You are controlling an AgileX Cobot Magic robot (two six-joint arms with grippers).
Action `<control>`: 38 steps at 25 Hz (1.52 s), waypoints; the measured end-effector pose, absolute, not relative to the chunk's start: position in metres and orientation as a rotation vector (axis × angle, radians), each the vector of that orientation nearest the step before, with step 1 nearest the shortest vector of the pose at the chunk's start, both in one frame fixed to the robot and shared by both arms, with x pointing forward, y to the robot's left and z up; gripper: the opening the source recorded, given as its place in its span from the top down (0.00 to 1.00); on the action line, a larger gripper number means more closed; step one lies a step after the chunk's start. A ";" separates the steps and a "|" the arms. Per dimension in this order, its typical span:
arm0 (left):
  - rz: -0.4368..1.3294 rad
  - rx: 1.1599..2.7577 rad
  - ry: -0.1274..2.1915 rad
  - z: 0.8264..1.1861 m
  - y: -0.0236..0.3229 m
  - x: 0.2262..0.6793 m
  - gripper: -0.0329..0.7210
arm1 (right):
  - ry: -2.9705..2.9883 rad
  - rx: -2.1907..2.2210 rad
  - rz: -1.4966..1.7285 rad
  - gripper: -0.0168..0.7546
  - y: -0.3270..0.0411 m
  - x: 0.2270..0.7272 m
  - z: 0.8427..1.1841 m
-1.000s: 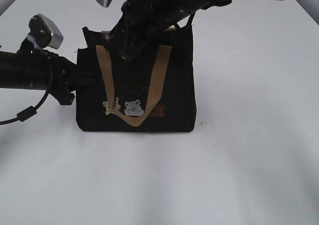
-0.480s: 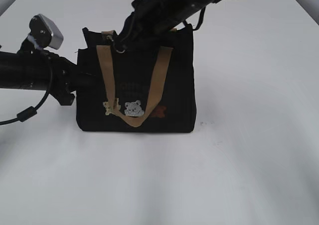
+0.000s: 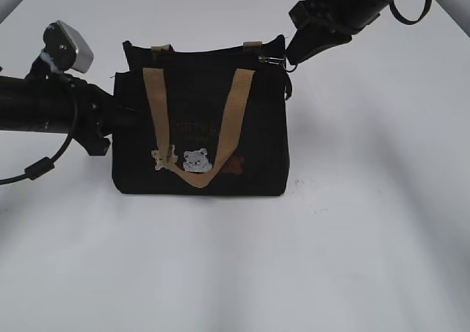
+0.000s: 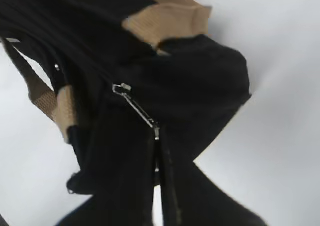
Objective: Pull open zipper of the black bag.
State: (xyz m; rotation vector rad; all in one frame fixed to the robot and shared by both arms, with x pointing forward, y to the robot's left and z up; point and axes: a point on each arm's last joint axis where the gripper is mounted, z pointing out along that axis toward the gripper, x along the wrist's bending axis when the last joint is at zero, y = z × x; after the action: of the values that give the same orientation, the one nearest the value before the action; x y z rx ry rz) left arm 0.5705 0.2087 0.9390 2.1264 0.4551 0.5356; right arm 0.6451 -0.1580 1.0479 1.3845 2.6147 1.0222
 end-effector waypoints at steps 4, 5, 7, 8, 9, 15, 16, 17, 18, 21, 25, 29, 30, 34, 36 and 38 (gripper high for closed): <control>0.540 2.134 0.468 0.938 0.210 0.571 0.87 | 2.634 1.430 0.988 0.96 -0.161 0.643 1.047; 0.538 2.134 0.489 0.938 0.210 0.571 0.86 | 2.645 1.427 0.986 0.92 -0.158 0.641 1.047; 0.520 2.121 0.600 0.940 0.213 0.572 0.75 | 2.673 1.424 0.975 0.75 -0.156 0.639 1.046; 0.507 2.104 0.689 0.942 0.215 0.573 0.66 | 2.686 1.423 0.969 0.64 -0.156 0.637 1.047; 0.499 2.083 0.782 0.946 0.218 0.573 0.57 | 2.699 1.426 0.961 0.55 -0.156 0.635 1.049; 0.335 1.935 1.252 0.985 0.230 0.552 0.37 | 2.728 1.531 0.873 0.37 -0.163 0.613 1.074; 0.299 1.897 1.327 0.993 0.232 0.546 0.39 | 2.710 1.566 0.837 0.37 -0.165 0.609 1.078; 0.274 1.871 1.421 0.997 0.235 0.541 0.42 | 2.680 1.611 0.801 0.38 -0.168 0.607 1.081; 0.267 1.865 1.495 1.001 0.238 0.537 0.44 | 2.646 1.638 0.756 0.38 -0.172 0.605 1.085; 0.261 1.855 1.658 1.006 0.247 0.526 0.48 | 2.534 1.727 0.634 0.40 -0.185 0.592 1.093; 0.265 1.816 1.696 1.020 0.250 0.507 0.49 | 2.478 1.786 0.522 0.41 -0.204 0.545 1.097; 0.307 1.808 1.654 1.040 0.254 0.468 0.51 | 2.448 1.807 0.354 0.41 -0.230 0.477 1.083; 0.319 1.806 1.644 1.045 0.256 0.456 0.52 | 2.439 1.804 0.320 0.41 -0.237 0.458 1.078; 0.390 1.794 1.605 1.067 0.263 0.404 0.54 | 2.387 1.755 0.341 0.41 -0.258 0.390 1.065; 0.452 1.773 1.579 1.077 0.268 0.376 0.54 | 2.354 1.715 0.395 0.41 -0.266 0.362 1.055; 0.497 1.770 1.570 1.083 0.273 0.352 0.54 | 2.308 1.648 0.481 0.41 -0.273 0.335 1.051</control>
State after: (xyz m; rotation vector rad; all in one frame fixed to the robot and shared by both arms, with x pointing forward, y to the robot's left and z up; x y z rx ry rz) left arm 0.3516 0.2732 1.0826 1.7696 1.5704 0.4968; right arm 0.3351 -0.2730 1.0506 1.6482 2.3077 0.4812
